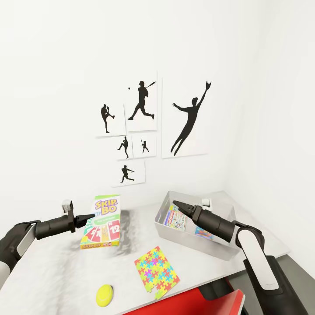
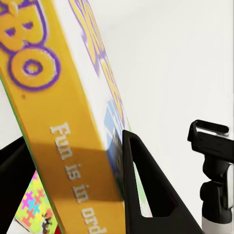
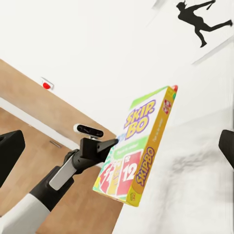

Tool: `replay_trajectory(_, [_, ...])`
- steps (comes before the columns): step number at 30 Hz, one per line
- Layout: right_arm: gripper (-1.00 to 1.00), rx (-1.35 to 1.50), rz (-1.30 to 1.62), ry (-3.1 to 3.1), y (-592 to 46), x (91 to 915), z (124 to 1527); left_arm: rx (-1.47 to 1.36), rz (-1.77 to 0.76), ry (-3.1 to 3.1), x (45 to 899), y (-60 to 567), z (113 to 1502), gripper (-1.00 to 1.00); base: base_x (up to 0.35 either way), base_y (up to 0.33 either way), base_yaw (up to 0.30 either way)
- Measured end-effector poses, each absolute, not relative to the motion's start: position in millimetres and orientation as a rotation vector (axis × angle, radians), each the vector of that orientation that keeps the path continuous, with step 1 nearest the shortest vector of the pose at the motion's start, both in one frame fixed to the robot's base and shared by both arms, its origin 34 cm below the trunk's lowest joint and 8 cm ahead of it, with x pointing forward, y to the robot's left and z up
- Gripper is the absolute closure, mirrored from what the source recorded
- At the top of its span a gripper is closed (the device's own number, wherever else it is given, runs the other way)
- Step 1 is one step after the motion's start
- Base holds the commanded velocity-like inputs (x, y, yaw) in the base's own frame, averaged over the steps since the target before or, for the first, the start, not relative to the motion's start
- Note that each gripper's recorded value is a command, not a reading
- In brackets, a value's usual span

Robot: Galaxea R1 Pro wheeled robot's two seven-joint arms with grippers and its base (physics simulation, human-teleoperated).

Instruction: Put all the toys in the child's room - the three board games (two on the bed and one on the table), the two jigsaw puzzles on the table, and the tennis ball on the table - inside the toy box on the table in the child's room.

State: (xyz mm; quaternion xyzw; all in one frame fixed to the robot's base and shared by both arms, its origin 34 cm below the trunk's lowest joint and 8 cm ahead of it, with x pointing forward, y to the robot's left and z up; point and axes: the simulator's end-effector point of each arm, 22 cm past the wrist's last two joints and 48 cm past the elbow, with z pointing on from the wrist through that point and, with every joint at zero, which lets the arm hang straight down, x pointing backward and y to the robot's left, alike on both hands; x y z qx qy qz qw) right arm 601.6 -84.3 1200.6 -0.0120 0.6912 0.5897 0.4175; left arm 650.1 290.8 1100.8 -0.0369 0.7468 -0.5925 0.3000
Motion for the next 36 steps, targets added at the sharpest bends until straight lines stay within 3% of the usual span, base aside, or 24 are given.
replay_trajectory(7, [-1.00,0.011,1.406,1.735,-123.2,612.8,1200.0,-0.085,-1.602,1.976,650.2,282.7,1110.5,1.00,0.000,0.000,0.000])
replay_trajectory(12, [-1.00,0.028,1.322,1.755,-163.0,619.4,1197.2,0.108,-1.639,1.919,648.7,234.3,1163.8,1.00,0.000,0.000,0.000])
replay_trajectory(21, [-1.00,0.124,1.254,1.743,-214.5,624.3,1192.8,0.210,-1.711,1.824,655.6,182.4,1200.8,1.00,0.000,0.000,0.000])
replay_trajectory(36, [-1.00,0.290,1.173,1.688,-305.4,620.6,1189.6,0.139,-1.705,1.855,693.0,17.4,1215.9,1.00,0.000,0.000,0.000])
